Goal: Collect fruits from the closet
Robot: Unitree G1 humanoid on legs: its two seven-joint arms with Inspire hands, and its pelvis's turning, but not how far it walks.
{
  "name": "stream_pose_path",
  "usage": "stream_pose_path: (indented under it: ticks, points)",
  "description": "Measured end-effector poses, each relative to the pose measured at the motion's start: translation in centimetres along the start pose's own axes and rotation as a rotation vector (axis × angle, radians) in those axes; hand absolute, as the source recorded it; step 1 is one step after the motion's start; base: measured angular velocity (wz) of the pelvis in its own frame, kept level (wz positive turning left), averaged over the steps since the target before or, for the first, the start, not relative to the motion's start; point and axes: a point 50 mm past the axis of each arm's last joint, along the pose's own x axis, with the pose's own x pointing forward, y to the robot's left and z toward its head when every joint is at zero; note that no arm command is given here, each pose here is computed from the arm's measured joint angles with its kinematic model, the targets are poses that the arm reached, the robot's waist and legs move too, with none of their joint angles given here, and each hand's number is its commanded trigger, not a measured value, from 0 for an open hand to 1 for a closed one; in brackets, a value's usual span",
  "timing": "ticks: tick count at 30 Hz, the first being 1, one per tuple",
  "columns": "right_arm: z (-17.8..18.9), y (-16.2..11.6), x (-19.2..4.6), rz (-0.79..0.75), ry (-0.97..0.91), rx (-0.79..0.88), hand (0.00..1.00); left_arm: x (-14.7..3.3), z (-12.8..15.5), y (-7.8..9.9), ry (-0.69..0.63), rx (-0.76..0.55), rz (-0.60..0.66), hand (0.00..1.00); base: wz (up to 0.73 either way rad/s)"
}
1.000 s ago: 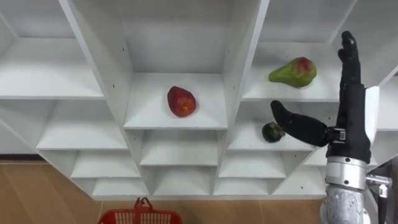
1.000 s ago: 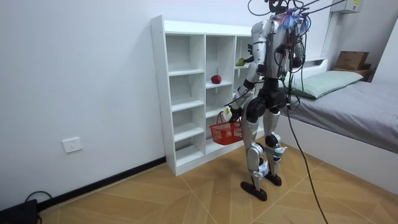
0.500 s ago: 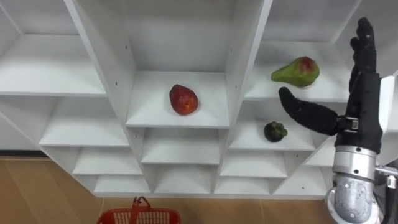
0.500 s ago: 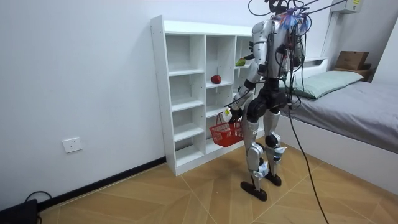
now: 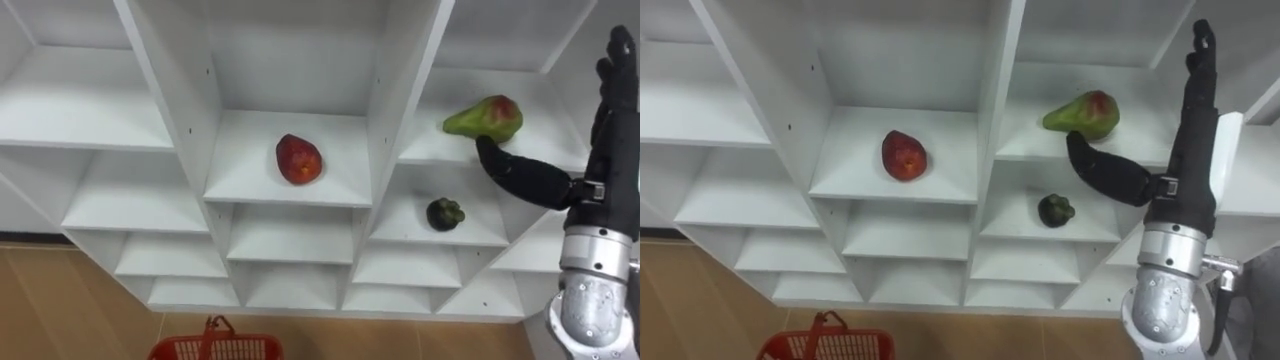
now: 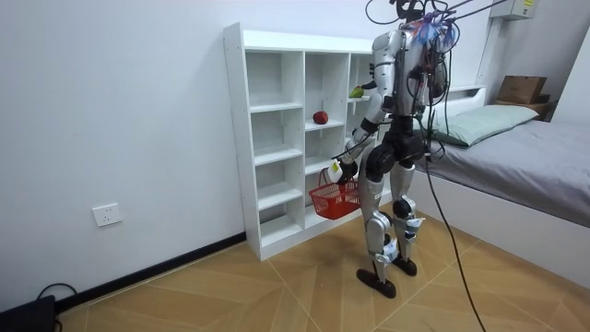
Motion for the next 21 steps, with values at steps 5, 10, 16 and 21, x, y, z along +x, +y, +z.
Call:
stream_pose_path:
  ticks: [5,10,16,21]
  points:
    - [-0.8,-0.3,0.5,0.008,0.040,0.015,0.00,0.0,0.0,0.0,0.001,0.001,-0.002,1.00,0.03]
    - [-2.2,-0.5,0.3,0.046,0.118,0.043,0.00,-0.2,-0.3,0.1,0.010,0.002,-0.002,1.00,0.09]
    - [-2.9,-0.1,0.2,0.120,0.161,0.035,0.00,-0.2,-0.4,0.2,0.012,0.001,0.002,1.00,0.00]
    - [-3.1,0.4,0.8,0.179,0.179,0.044,0.00,-0.1,0.1,0.1,0.000,0.000,-0.004,1.00,0.00]
